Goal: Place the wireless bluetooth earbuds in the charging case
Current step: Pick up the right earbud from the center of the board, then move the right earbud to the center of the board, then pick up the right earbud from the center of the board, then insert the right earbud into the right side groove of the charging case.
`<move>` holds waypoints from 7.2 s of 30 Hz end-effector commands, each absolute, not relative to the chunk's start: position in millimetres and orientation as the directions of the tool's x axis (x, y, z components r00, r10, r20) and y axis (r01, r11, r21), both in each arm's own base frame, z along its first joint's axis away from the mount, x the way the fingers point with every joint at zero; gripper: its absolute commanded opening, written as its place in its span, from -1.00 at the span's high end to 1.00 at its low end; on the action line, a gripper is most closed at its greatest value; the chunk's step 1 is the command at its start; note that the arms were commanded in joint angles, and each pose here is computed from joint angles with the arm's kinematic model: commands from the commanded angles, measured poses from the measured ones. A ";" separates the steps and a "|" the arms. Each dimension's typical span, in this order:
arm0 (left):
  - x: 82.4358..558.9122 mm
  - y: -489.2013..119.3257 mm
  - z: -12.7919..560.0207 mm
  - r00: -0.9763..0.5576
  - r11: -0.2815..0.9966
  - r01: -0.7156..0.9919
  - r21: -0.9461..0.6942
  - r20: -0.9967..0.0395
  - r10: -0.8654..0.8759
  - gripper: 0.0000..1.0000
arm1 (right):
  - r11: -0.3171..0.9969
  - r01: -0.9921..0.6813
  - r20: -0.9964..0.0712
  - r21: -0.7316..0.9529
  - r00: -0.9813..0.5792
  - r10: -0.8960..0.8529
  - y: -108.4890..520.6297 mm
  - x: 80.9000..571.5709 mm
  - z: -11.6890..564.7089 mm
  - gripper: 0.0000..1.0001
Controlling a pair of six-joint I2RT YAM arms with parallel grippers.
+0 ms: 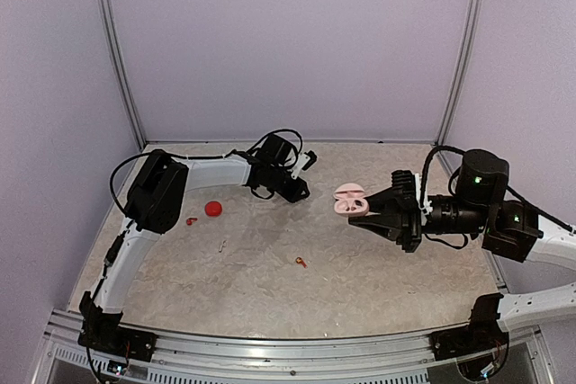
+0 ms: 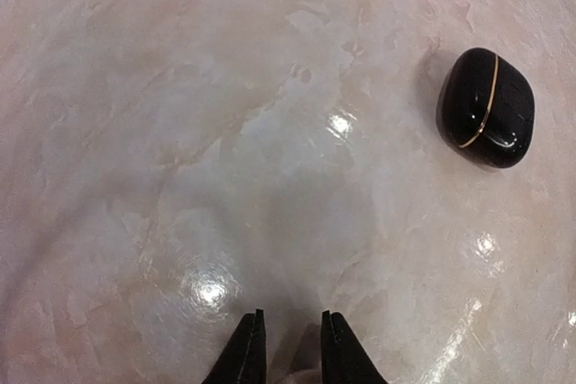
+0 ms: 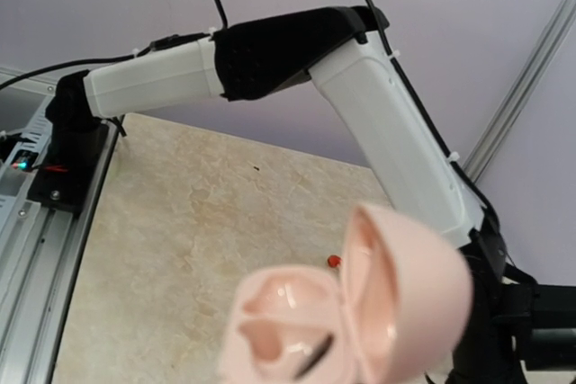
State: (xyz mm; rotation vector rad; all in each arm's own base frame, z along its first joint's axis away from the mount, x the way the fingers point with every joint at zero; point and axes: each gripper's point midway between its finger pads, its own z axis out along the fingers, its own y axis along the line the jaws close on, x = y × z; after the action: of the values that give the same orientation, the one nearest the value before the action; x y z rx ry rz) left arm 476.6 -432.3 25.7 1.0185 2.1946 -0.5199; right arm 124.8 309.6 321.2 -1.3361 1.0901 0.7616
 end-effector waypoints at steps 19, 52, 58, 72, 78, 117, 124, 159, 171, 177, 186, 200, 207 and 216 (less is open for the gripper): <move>300.9 -319.3 4.8 -0.662 0.668 0.728 -0.155 -0.412 0.626 0.75 | 0.150 -0.925 -0.936 -0.349 0.338 -0.094 302.6 117.1 330.2 1.00; 239.2 -305.2 42.8 -0.582 0.605 0.794 0.069 -0.206 0.787 0.29 | 0.172 -0.937 -0.949 -0.304 0.283 -0.137 309.1 127.7 318.2 1.00; 245.4 -306.0 31.7 -0.554 0.571 0.813 0.111 -0.157 0.818 0.37 | 0.180 -0.935 -0.949 -0.305 0.282 -0.142 307.0 128.2 318.5 1.00; 245.7 -302.6 7.0 -0.544 0.552 0.825 0.118 -0.092 0.834 0.65 | 0.194 -0.931 -0.947 -0.310 0.283 -0.152 305.0 130.2 316.0 1.00; 250.3 -306.5 17.0 -0.543 0.558 0.823 0.107 -0.143 0.827 0.76 | 0.203 -0.931 -0.949 -0.304 0.277 -0.153 304.7 131.9 314.9 1.00; 169.9 -371.8 445.8 -0.205 0.200 0.937 -0.287 -0.914 -0.351 0.83 | 0.548 -0.770 -0.898 -0.327 0.433 0.072 314.2 187.6 354.8 1.00; 160.9 -397.9 452.7 -0.231 0.130 0.944 -0.302 -0.891 -0.391 0.83 | 0.603 -0.736 -0.900 -0.307 0.430 0.067 322.9 197.9 362.1 1.00; 181.9 -445.1 409.3 -0.315 0.163 0.913 -0.373 -0.901 -0.300 0.82 | 0.608 -0.740 -0.889 -0.287 0.442 0.119 335.3 186.7 376.3 1.00; 189.0 -441.3 400.8 -0.323 0.206 0.899 -0.387 -0.903 -0.284 0.82 | 0.612 -0.734 -0.885 -0.294 0.451 0.116 333.6 186.4 377.9 1.00; 193.6 -443.5 394.2 -0.318 0.234 0.899 -0.371 -0.919 -0.235 0.71 | 0.587 -0.747 -0.880 -0.312 0.461 0.117 337.4 182.1 377.9 1.00; 201.0 -438.4 387.5 -0.326 0.257 0.890 -0.376 -0.920 -0.216 0.62 | 0.585 -0.750 -0.877 -0.308 0.462 0.131 335.1 179.6 381.0 1.00; 197.2 -436.4 376.8 -0.323 0.253 0.896 -0.366 -0.926 -0.196 0.63 | 0.596 -0.758 -0.877 -0.265 0.446 0.178 329.2 178.5 389.5 1.00; 202.1 -434.4 374.0 -0.315 0.292 0.887 -0.359 -0.931 -0.187 0.46 | 0.576 -0.770 -0.875 -0.273 0.448 0.184 332.0 174.9 390.3 1.00; 203.2 -435.6 369.7 -0.312 0.302 0.887 -0.349 -0.936 -0.166 0.42 | 0.578 -0.770 -0.880 -0.270 0.441 0.178 333.6 177.0 387.7 1.00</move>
State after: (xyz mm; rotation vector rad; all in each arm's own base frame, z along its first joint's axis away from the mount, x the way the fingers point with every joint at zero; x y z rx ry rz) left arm 198.3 -435.0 390.4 0.6700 1.4323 -1.2938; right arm 189.8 339.5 352.8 -0.8030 1.0302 0.5982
